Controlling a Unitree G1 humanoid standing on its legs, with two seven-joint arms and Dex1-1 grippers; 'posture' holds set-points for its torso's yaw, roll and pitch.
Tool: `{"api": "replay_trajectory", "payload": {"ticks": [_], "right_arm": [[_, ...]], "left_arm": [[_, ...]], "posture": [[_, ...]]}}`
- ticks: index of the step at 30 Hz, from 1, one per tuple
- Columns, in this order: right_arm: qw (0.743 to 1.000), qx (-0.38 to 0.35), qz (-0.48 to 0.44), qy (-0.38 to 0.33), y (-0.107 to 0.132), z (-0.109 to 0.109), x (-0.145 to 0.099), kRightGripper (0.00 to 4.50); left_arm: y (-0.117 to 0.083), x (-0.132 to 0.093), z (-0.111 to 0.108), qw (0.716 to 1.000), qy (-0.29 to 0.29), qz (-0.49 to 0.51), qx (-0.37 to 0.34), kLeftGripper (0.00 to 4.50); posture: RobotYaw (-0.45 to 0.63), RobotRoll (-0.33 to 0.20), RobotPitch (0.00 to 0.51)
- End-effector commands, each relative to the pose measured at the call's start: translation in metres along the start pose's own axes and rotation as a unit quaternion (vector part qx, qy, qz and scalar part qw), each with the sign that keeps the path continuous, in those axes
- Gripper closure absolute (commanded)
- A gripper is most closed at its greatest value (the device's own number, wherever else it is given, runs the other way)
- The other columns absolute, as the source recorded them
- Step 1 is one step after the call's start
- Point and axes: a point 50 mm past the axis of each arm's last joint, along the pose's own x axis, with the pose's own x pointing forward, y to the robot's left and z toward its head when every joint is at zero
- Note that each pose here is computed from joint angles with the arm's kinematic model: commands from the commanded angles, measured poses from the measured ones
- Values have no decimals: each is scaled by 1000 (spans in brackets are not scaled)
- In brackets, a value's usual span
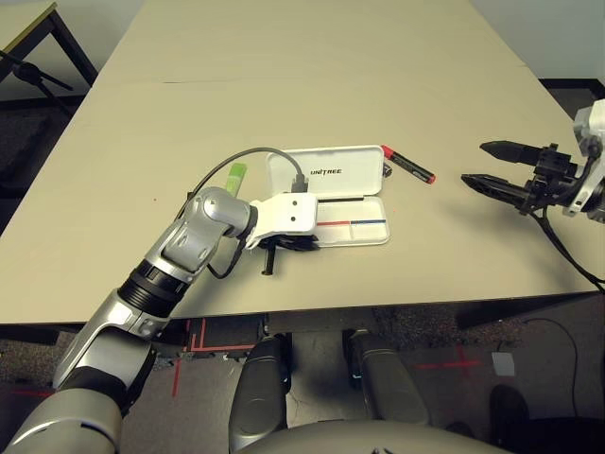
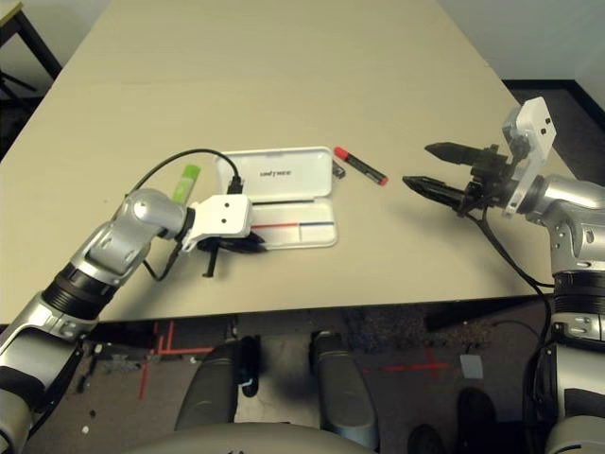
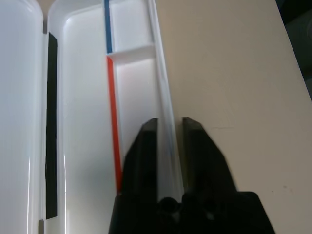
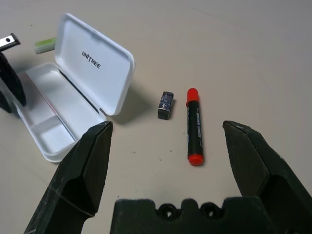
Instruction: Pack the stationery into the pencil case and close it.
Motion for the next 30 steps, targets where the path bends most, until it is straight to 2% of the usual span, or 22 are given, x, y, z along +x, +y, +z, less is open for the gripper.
{"api": "replay_trajectory", "payload": {"ticks": [1, 6, 7, 15, 19, 30], "right_arm": [[1000, -4, 4, 5, 1, 2, 4, 0], [1000, -3, 2, 6, 0, 3, 10, 0], [1000, -9, -7, 11, -1, 3, 12, 0], [997, -18, -43, 58, -11, 3, 35, 0], [994, -14, -53, 94, -18, 2, 50, 0], [985, -3, -42, 165, -25, -7, 80, 0]], "left_arm": [[-6, 2, 0, 1000, 3, -10, 6, 2123], [-7, -4, 6, 1000, -11, -9, -1, 175], [-6, -7, 9, 1000, -17, -7, -5, 43], [-1, -39, 32, 996, -65, 5, -56, 43], [3, -52, 35, 994, -73, 38, -65, 43], [-7, -55, 30, 989, -85, 74, -94, 43]], "posture": [[-91, 0, 181], [-87, 0, 181], [-83, 0, 181], [-52, 0, 182], [-22, 0, 189], [27, 0, 222]]}}
